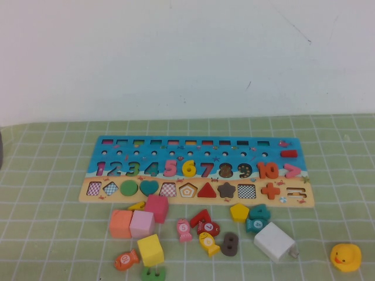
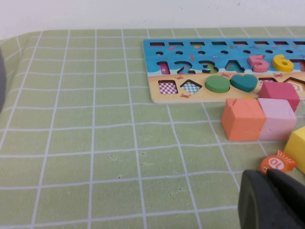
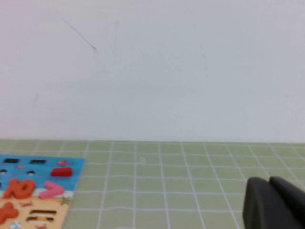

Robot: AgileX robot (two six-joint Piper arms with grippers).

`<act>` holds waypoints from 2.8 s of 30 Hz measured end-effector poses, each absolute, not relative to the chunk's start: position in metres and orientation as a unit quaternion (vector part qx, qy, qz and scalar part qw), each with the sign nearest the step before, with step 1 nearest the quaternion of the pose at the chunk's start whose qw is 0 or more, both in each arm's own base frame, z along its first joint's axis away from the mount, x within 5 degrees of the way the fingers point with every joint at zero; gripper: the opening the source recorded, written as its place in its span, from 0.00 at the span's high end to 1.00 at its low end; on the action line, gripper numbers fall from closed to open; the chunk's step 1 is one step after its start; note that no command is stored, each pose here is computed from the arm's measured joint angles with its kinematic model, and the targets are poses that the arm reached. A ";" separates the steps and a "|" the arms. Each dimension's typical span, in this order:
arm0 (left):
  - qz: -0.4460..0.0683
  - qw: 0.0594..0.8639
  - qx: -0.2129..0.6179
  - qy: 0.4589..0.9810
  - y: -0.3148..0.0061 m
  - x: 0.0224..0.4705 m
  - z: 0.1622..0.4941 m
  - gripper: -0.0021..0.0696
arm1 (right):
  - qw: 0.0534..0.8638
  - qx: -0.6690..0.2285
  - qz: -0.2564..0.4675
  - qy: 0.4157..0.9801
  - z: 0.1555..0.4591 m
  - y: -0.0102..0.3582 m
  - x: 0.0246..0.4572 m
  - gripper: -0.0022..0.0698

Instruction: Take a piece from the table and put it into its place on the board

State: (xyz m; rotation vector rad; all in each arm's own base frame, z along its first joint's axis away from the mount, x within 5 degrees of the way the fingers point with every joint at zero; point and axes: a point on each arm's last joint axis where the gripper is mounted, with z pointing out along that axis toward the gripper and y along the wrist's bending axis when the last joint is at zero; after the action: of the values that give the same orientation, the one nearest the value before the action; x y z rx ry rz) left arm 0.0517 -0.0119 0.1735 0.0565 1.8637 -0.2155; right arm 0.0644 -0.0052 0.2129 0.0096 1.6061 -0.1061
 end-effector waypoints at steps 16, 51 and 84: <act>-0.093 0.591 0.024 0.801 -0.012 0.052 0.174 0.97 | 0.683 0.054 -0.023 0.728 0.192 -0.007 0.057 0.97; -0.093 0.591 0.024 0.801 -0.012 0.052 0.174 0.97 | 0.580 0.078 0.042 0.810 0.169 -0.002 0.052 0.97; -0.093 0.591 0.024 0.801 -0.012 0.052 0.174 0.97 | 0.580 0.015 -0.008 0.814 0.169 -0.005 0.052 0.97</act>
State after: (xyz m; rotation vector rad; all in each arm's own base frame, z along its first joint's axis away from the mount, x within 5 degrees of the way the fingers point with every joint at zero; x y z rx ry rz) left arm 0.0517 -0.0119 0.1735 0.0565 1.8637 -0.2155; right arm 0.0518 -0.0046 0.1691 0.0339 1.9039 -0.0199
